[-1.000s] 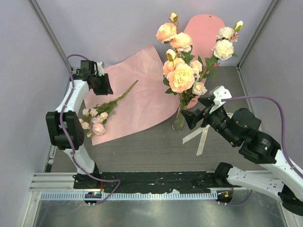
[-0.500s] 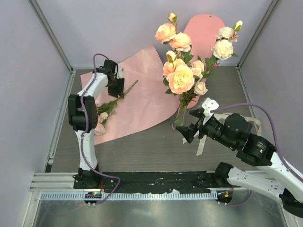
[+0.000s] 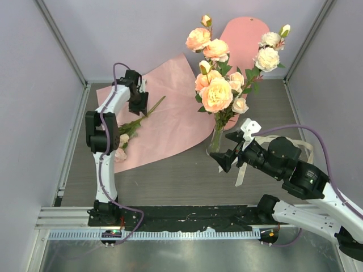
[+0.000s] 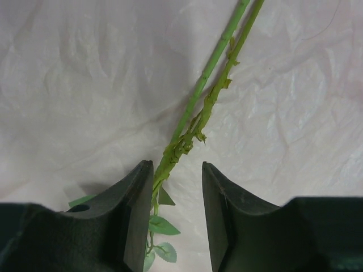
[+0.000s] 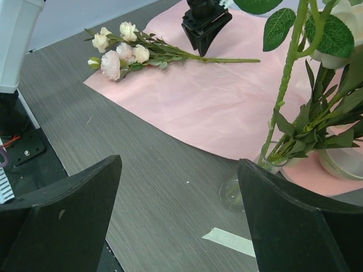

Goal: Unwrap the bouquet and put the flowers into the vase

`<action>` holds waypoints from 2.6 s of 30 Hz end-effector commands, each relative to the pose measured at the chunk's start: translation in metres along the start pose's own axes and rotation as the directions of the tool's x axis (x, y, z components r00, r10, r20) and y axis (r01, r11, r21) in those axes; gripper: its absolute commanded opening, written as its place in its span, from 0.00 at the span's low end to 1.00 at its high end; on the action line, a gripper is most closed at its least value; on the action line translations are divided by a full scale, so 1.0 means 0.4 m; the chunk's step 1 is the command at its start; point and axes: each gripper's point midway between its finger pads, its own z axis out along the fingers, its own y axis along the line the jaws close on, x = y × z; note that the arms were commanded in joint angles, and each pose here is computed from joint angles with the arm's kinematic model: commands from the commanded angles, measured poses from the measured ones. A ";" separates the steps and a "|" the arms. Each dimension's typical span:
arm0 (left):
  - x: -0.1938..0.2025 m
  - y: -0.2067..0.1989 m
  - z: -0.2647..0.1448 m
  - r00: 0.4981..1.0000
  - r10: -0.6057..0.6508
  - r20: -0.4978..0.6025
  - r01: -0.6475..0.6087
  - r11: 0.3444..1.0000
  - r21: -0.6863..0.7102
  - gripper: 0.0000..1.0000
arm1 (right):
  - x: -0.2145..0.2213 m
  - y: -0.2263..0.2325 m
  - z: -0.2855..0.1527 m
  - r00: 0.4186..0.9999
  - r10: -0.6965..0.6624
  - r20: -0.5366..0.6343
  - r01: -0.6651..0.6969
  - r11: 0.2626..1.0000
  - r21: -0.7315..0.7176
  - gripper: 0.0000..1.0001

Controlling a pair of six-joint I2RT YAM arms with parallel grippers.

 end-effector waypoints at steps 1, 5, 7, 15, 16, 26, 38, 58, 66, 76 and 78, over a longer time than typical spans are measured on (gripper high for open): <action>0.013 -0.007 0.020 0.999 0.023 -0.037 -0.023 1.000 0.017 0.38 | -0.033 0.004 0.009 0.999 0.001 0.047 -0.001 1.000 -0.008 0.89; 0.022 -0.018 0.021 0.998 0.040 -0.048 -0.039 0.999 0.023 0.31 | -0.035 0.006 0.012 0.999 0.005 0.051 -0.004 1.000 -0.011 0.89; 0.023 -0.023 0.019 0.998 0.047 -0.050 -0.046 0.999 0.024 0.29 | -0.032 0.004 0.015 0.999 0.006 0.050 -0.006 1.000 -0.009 0.89; 0.047 -0.035 0.043 0.993 0.082 -0.080 -0.083 0.997 -0.003 0.21 | -0.030 0.017 0.022 0.998 0.031 0.049 -0.029 0.999 -0.030 0.89; 0.050 -0.036 0.047 0.993 0.083 -0.085 -0.084 0.996 -0.004 0.20 | -0.032 0.018 0.020 0.998 0.032 0.054 -0.031 0.999 -0.033 0.89; 0.097 -0.031 0.103 0.983 0.109 -0.151 -0.115 0.993 -0.031 0.20 | -0.021 0.025 0.029 0.998 0.040 0.047 -0.038 0.998 -0.045 0.89; 0.041 -0.045 0.010 0.987 0.146 -0.067 -0.150 0.986 -0.069 0.00 | 0.019 0.026 0.078 1.000 -0.003 0.006 0.003 0.999 -0.048 0.88; 0.009 -0.129 -0.172 0.990 0.139 0.038 -0.139 0.990 -0.011 0.00 | 0.051 0.028 0.121 0.998 -0.065 -0.005 0.065 0.997 -0.039 0.88; 0.016 -0.196 -0.310 0.983 0.126 0.132 -0.141 0.983 0.116 0.00 | 0.040 0.113 0.145 0.953 -0.288 0.092 0.297 0.949 -0.105 0.88; 0.054 -0.266 -0.393 0.972 0.156 0.178 -0.197 0.949 0.244 0.00 | 0.088 0.267 0.345 0.617 -0.778 0.117 0.786 0.614 -0.066 0.89; 0.058 -0.276 -0.400 0.969 0.165 0.182 -0.208 0.946 0.249 0.00 | 0.095 0.270 0.412 0.515 -0.848 0.125 0.852 0.523 0.034 0.91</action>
